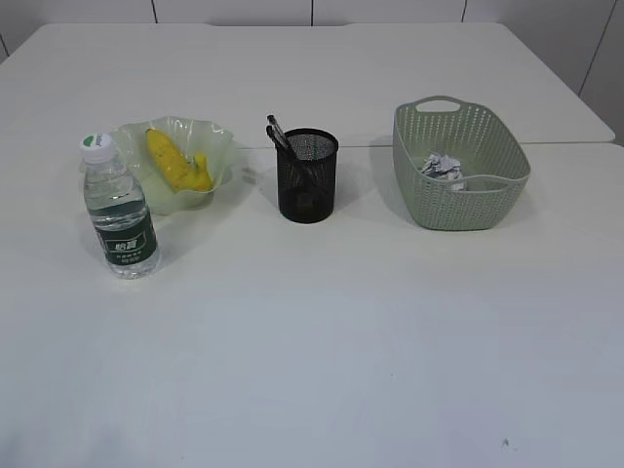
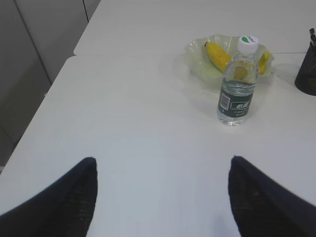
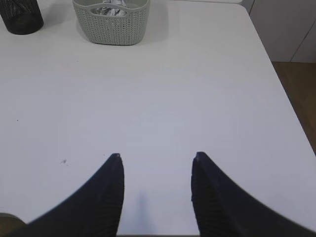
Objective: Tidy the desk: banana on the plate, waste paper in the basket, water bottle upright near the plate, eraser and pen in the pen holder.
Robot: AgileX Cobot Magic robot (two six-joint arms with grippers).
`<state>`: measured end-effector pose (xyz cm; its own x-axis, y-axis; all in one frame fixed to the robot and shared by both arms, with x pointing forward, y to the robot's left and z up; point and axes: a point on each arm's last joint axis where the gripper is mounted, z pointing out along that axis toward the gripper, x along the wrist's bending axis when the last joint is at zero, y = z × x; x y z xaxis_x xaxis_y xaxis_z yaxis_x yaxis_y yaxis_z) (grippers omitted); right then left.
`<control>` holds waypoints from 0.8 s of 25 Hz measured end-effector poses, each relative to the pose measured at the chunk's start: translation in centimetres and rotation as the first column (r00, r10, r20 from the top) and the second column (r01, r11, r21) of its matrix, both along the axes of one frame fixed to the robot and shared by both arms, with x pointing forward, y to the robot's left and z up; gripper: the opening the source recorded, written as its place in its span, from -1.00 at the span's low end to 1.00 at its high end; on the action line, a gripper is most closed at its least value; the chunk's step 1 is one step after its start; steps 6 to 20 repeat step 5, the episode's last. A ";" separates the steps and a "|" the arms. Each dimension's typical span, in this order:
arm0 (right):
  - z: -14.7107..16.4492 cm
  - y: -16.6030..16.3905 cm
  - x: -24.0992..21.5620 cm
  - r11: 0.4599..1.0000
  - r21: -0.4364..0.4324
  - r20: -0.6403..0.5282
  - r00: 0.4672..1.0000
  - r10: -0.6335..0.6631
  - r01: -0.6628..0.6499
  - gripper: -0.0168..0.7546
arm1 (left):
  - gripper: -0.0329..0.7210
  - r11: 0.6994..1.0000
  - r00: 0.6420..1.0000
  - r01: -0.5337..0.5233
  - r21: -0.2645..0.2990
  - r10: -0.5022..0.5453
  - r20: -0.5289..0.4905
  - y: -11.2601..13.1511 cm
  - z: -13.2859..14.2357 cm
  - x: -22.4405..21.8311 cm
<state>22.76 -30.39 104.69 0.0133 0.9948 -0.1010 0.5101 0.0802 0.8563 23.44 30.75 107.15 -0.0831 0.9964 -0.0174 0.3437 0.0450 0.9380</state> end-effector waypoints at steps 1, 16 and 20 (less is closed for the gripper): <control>0.0 0.0 0.0 1.000 0.000 0.000 1.000 0.000 0.000 -0.08 | 0.65 1.000 1.000 -0.001 0.002 0.001 0.000 0.0 0.0 0.0; 0.0 0.0 0.0 1.000 0.000 0.000 1.000 0.000 0.000 -0.08 | 0.65 1.000 1.000 -0.004 0.004 0.004 0.000 0.0 0.0 0.0; 0.0 0.0 0.0 1.000 0.000 0.000 1.000 0.000 0.000 -0.08 | 0.65 1.000 1.000 -0.004 0.004 0.004 0.000 0.0 0.0 0.0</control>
